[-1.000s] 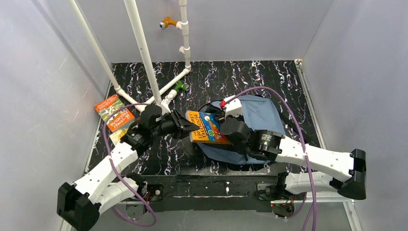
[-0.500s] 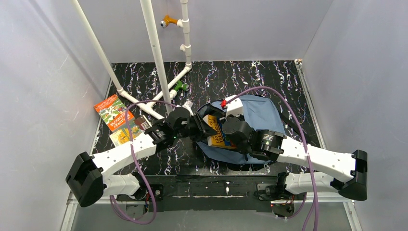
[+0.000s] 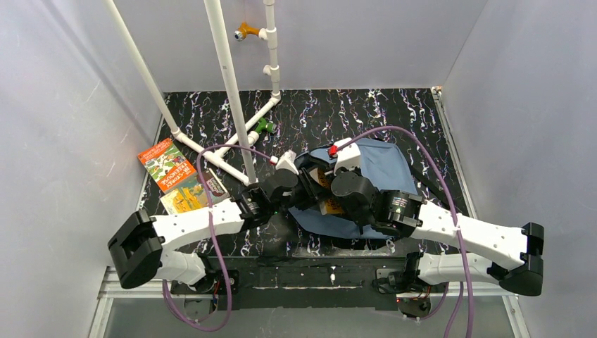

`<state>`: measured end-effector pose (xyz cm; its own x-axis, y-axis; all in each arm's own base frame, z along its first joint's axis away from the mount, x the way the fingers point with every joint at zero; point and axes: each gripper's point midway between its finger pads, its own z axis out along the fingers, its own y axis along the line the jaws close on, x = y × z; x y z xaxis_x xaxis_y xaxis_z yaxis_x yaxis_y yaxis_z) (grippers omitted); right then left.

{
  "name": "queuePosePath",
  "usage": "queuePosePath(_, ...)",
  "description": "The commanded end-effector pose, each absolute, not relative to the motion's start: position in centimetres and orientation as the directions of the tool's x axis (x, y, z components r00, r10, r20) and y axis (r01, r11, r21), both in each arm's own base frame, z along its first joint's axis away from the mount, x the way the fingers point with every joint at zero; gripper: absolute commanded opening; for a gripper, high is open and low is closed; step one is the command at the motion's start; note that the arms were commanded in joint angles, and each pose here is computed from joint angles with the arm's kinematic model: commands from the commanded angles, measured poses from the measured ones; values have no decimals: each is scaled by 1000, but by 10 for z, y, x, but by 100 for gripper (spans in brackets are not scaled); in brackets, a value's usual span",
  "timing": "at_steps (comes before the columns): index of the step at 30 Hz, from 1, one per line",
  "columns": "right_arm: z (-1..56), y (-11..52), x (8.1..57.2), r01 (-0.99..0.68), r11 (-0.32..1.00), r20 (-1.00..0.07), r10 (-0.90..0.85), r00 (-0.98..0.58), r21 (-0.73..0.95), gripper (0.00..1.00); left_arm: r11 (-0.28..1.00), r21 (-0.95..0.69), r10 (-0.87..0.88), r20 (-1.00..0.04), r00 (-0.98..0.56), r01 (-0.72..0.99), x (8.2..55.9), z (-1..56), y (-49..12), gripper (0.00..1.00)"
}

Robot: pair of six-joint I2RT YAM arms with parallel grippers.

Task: Pack the student bag
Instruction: Place the book in the student bag.

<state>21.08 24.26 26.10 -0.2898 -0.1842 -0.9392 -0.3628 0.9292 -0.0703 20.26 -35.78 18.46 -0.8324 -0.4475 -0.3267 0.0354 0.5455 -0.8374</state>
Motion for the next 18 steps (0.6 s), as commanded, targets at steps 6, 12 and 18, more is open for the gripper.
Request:
queuePosePath(6, 288, 240, 203, -388, 919, -961, -50, -273, 63, 1, 508, -860, -577, -386, -720, 53, 240, 190, -393, 0)
queuePosePath(12, 286, 235, 196, -421, 904, -957, -52, -285, 76, 1, 563, -826, -582, -391, -713, -7, 251, 156, -407, 3)
queuePosePath(18, 279, 232, 193, -431, 900, -953, -70, -295, 68, 1, 607, -792, -554, -363, -749, -66, 253, 114, -424, 5)
